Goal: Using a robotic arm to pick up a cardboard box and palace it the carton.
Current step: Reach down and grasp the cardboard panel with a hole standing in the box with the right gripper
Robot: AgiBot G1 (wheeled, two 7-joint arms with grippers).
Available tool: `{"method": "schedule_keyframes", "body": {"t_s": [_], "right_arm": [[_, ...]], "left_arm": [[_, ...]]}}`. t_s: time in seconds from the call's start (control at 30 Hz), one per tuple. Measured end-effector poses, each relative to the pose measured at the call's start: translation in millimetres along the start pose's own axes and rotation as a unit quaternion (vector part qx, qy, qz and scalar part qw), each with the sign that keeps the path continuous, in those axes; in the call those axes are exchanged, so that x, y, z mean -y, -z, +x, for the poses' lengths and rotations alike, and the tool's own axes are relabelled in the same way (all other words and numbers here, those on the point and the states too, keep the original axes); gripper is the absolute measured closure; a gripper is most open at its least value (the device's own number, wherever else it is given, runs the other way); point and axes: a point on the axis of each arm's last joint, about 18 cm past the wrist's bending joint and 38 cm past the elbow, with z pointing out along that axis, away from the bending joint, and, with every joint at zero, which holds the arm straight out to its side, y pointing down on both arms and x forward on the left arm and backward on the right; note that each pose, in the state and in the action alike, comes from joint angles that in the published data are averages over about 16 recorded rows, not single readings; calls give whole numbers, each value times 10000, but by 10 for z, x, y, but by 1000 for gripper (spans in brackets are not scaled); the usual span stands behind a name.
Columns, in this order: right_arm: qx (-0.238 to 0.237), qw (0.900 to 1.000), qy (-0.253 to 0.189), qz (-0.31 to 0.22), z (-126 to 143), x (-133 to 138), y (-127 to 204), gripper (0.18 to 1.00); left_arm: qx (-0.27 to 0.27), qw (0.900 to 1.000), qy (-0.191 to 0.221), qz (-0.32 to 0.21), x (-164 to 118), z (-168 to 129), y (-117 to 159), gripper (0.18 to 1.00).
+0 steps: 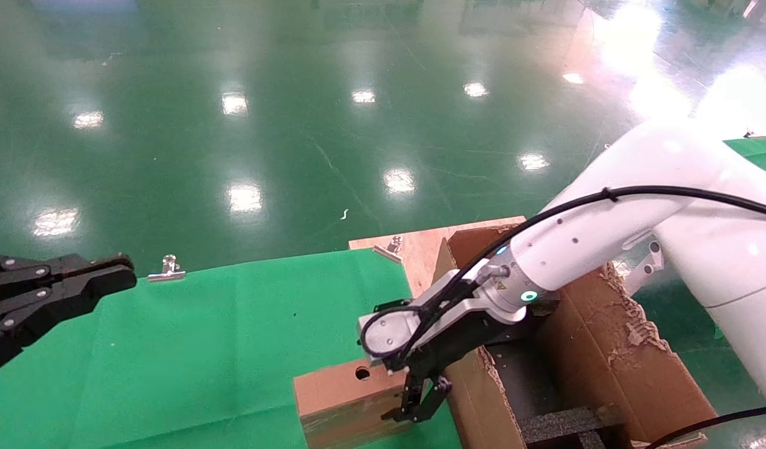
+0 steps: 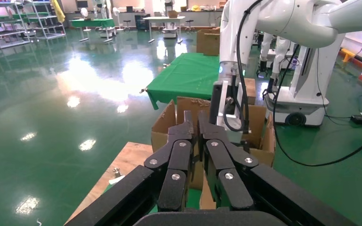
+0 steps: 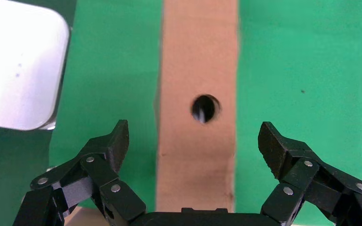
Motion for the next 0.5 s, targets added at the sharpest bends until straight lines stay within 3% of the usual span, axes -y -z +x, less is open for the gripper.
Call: {"method": "schedule_keyframes", "body": {"t_s": [0.2, 0.5], "right_arm": [[93, 9997, 161, -168, 14, 15, -49, 181], [116, 9994, 238, -231, 24, 21, -65, 207]], "left_arm": [[1, 10000, 1, 0, 0, 0, 0, 966], [3, 10000, 2, 0, -1, -1, 1, 939]]}}
